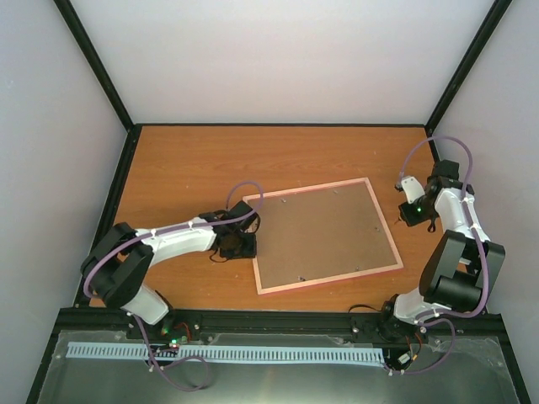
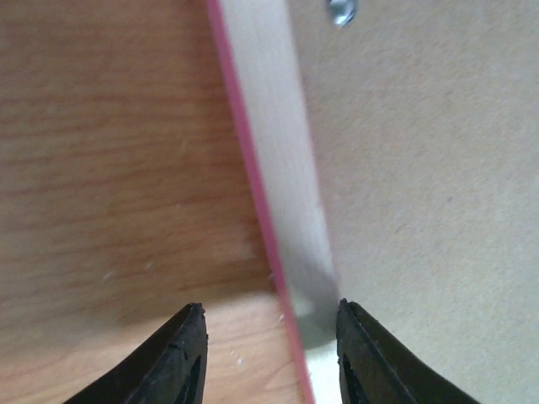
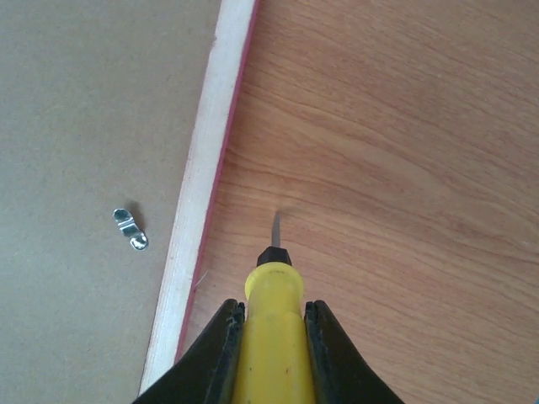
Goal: Take the photo out of the frame
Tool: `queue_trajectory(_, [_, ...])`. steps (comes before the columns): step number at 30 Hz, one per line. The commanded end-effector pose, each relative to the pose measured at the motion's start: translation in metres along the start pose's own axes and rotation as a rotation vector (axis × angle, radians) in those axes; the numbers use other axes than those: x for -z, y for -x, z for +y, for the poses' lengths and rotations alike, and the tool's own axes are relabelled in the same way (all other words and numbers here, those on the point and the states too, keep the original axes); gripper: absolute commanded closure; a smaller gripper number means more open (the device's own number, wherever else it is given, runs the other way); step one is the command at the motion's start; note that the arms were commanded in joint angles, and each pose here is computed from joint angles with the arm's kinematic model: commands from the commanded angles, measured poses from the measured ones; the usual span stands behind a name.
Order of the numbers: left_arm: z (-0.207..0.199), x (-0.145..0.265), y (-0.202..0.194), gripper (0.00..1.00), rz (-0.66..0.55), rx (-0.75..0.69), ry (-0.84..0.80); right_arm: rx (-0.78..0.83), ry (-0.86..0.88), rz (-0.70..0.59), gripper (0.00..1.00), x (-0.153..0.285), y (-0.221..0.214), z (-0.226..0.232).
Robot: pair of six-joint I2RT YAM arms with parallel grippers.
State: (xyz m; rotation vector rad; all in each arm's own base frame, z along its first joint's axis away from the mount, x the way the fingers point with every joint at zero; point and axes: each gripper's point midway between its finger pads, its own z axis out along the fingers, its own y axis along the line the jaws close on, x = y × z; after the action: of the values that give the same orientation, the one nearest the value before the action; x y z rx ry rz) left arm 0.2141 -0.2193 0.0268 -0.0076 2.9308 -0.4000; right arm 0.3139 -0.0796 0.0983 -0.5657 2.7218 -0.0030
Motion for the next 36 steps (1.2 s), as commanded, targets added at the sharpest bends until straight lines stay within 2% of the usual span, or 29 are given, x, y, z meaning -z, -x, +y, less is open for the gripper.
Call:
queue_trajectory(1, [-0.009,-0.011,0.019,0.59,-0.008,-0.043,0.002,0.072,0.110,0.048,0.97,-0.003,-0.017,0.024])
queue_trajectory(9, [0.006,-0.015,0.074,0.69,-0.076,-0.029,0.019,0.162,0.317,0.083,0.97,0.011,-0.042,0.074])
queue_trajectory(16, [0.024,-0.009,0.173,0.67,-0.167,-0.027,0.014,0.351,0.485,0.066,0.97,0.038,-0.060,0.132])
queue_trajectory(21, [0.021,-0.008,0.239,0.68,-0.214,-0.021,-0.056,0.473,0.546,0.018,0.97,0.054,-0.049,0.172])
queue_trajectory(23, [0.021,-0.006,0.255,0.66,-0.229,-0.014,-0.052,0.490,0.559,-0.005,0.97,0.060,-0.041,0.179])
queue_trajectory(25, [0.029,0.004,0.267,0.53,-0.264,0.013,0.011,0.481,0.548,-0.010,0.97,0.064,-0.033,0.175])
queue_trajectory(27, [0.032,0.021,0.268,0.44,-0.290,0.054,0.043,0.481,0.525,0.007,0.97,0.067,-0.028,0.168])
queue_trajectory(30, [0.038,0.053,0.250,0.41,-0.322,0.119,0.060,0.476,0.485,-0.011,0.97,0.074,-0.016,0.155])
queue_trajectory(33, [0.036,0.082,0.214,0.41,-0.344,0.157,0.018,0.441,0.422,-0.074,0.97,0.077,0.012,0.140])
queue_trajectory(36, [0.038,0.081,0.166,0.41,-0.301,0.186,-0.016,0.352,0.346,-0.153,0.97,0.069,0.053,0.118])
